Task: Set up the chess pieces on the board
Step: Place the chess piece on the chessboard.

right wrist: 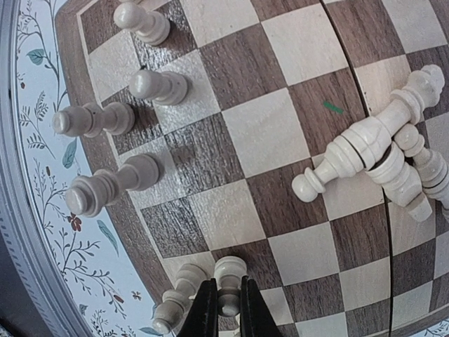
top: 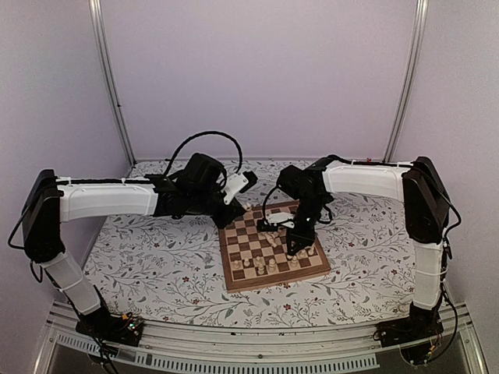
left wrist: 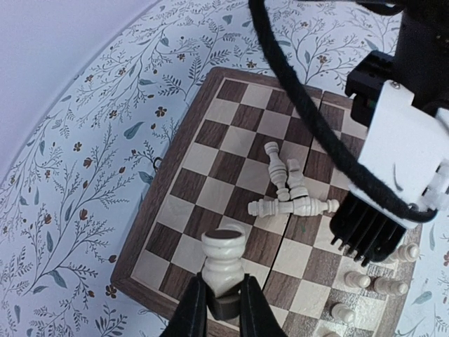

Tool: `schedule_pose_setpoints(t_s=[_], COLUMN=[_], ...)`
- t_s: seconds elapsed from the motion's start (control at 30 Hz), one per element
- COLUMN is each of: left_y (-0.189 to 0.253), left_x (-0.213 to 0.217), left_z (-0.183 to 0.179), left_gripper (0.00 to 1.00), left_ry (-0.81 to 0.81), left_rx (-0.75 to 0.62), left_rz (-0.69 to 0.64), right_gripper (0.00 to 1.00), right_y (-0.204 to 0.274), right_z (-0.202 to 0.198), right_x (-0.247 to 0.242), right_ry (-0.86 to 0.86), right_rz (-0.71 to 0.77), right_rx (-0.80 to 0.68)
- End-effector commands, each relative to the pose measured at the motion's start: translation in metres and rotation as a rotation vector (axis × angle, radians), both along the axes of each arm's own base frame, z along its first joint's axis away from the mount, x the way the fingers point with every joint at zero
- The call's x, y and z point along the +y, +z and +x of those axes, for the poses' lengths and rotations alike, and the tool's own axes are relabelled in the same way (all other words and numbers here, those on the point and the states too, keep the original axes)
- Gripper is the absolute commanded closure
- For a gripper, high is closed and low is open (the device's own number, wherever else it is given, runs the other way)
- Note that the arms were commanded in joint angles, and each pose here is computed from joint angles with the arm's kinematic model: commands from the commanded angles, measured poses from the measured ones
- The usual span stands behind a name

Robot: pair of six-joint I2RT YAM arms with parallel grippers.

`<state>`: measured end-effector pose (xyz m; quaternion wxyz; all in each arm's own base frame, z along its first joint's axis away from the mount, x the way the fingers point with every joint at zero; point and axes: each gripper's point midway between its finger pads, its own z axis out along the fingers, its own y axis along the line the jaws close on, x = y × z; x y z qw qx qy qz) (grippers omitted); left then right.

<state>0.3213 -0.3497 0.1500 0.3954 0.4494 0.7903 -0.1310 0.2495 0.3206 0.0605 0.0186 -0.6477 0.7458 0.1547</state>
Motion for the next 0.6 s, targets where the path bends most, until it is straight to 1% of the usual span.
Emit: schedule_pose_setpoints(t_s=[0.0,0.13,0.33,0.57], left_y=[0.0204,0.0199,0.0204,0.02], left_x=[0.0015,0.0016,0.0014,0.0017], left_z=[0.0065,0.0064,0.0064,0.0061], left_gripper=[1.0,1.0,1.0,1.0], left_ry=[0.016,0.017,0.016,0.016], left_rx=[-0.029,-0.027,-0.028,-0.026], left_rz=[-0.027,-0.027,-0.026,-0.025], right_gripper=[0.93,0.92,0.8,0.75], right_y=[-0.004,-0.0073,-0.007,-0.0056], right_z=[-0.0016,-0.0025,-0.0018,-0.0015], right_x=[0.0002,-0.0013,-0.0002,0.0009], right_ry=[0.017,0.016,0.011,0.002], right_rz=[-0.016,-0.025,-0.021,-0.014], right_rx=[0.006,0.01,0.006,0.006])
